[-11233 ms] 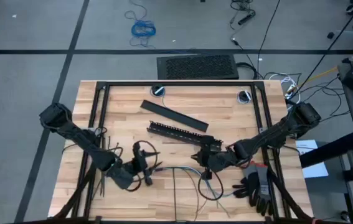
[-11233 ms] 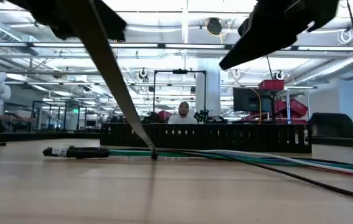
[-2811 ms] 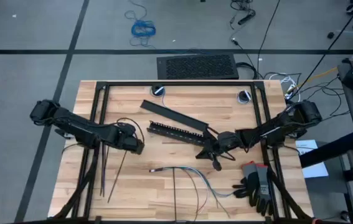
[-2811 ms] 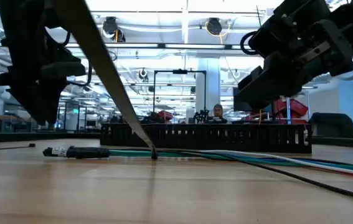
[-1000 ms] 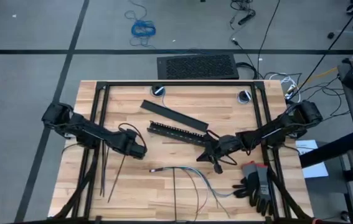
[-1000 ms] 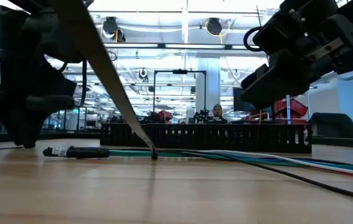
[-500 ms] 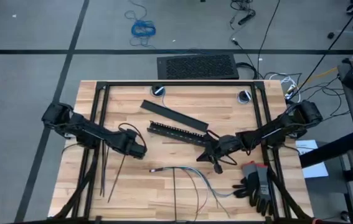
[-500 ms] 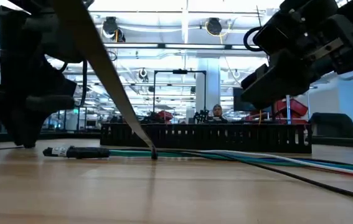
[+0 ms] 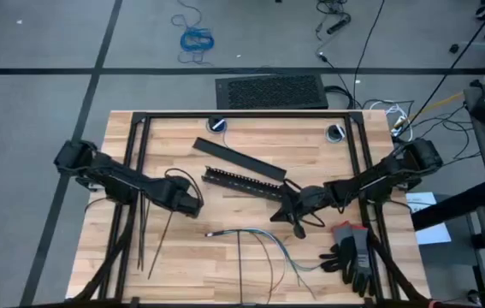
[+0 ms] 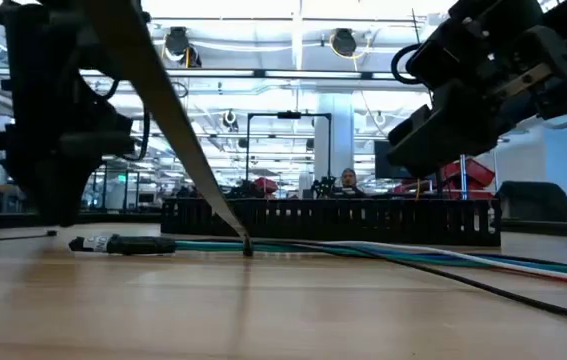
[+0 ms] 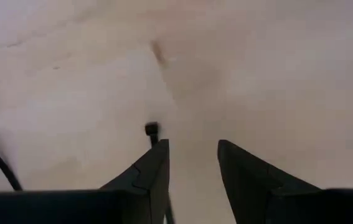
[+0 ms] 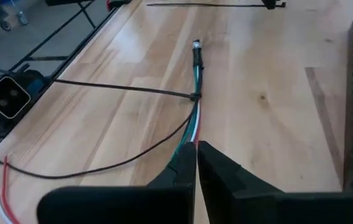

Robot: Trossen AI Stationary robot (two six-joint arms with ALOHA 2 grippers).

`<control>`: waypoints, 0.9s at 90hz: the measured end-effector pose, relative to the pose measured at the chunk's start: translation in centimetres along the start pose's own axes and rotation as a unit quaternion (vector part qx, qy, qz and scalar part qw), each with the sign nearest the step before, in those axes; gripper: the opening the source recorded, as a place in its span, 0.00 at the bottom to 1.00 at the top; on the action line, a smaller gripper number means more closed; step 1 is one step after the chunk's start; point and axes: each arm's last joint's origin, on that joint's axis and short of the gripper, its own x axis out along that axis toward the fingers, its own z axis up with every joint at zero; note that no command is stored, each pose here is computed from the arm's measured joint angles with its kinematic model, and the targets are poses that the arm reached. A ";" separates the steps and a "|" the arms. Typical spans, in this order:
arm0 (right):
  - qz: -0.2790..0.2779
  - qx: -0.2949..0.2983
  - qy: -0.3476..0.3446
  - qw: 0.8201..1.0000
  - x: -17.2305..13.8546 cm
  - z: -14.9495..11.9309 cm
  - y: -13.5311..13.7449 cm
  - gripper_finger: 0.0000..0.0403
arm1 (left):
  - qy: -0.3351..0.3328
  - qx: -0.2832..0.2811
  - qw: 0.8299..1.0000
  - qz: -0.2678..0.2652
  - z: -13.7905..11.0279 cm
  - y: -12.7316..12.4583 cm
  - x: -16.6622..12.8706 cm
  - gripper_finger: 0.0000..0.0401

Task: Ziptie cables
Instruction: Wrap the cable wires with the black zip tie

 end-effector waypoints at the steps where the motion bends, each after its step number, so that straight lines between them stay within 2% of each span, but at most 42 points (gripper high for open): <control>1: 0.000 -0.001 0.000 1.000 0.0 0.0 0.0 0.02 | 0.000 0.000 1.000 0.002 0.0 0.1 0.0 0.34; 29: 0.000 -0.003 0.000 1.000 0.0 0.0 0.0 0.02 | -0.013 -0.010 0.999 0.040 -0.1 1.1 0.7 0.34; 45: 0.000 -0.003 0.000 1.000 0.0 0.0 0.0 0.02 | -0.021 -0.021 0.999 0.016 -0.1 1.4 2.0 0.34; 64: 0.000 -0.003 0.002 1.000 0.0 0.0 0.0 0.02 | -0.021 -0.031 0.999 0.014 -0.1 2.1 3.1 0.34; 72: 0.000 -0.003 0.005 1.000 0.0 -0.1 0.0 0.02 | -0.021 -0.031 0.999 0.013 -0.1 2.1 3.1 0.31; 81: 0.000 -0.003 0.005 1.000 0.0 -0.1 0.0 0.02 | -0.023 -0.033 0.999 0.008 -0.1 2.0 3.1 0.22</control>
